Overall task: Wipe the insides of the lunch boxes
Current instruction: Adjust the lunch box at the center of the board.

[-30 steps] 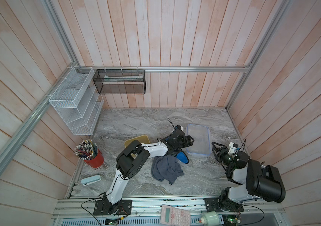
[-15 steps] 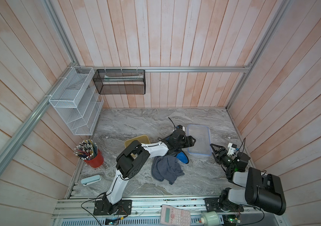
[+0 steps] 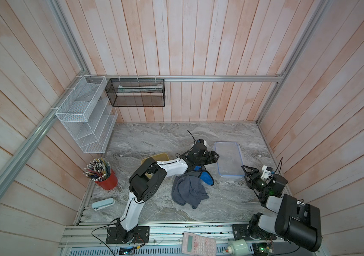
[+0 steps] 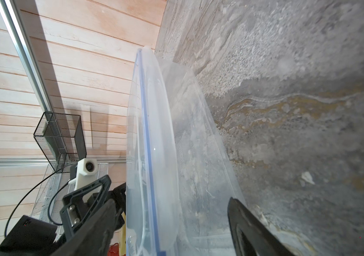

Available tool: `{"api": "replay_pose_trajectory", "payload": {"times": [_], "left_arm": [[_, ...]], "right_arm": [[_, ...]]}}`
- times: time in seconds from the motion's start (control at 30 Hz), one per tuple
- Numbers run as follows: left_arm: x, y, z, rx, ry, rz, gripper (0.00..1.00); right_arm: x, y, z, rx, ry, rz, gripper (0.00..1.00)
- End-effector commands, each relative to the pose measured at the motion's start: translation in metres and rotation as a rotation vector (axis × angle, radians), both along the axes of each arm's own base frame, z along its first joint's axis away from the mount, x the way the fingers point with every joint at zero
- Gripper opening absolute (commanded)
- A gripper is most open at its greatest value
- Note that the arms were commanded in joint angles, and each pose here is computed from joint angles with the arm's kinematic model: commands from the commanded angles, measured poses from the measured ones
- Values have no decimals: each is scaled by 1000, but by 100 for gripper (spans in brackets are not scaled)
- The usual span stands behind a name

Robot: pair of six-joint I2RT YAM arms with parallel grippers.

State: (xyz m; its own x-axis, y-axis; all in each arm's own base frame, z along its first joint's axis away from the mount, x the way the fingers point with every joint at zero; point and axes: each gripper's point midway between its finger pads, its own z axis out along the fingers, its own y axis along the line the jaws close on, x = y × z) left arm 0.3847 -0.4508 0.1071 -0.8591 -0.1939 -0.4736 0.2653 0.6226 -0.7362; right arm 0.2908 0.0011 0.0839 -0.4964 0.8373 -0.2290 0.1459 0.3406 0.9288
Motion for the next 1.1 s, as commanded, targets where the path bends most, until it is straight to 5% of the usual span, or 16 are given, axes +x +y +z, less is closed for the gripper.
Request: {"api": "replay_pose_trajectory", "payload": {"times": [0.0,0.67,1.07], "left_arm": [[-3,-14,23,-23,-46,-59,83],[120,-43,11,128,-275,-139,89],[121,-70,22,50,-484,-323,89]], "right_arm": [[-9,6,-5,-6,15,29,81],[-45,28,-7,5,-6,-3,81],[-34,43,-7,39,20,66,76]]}}
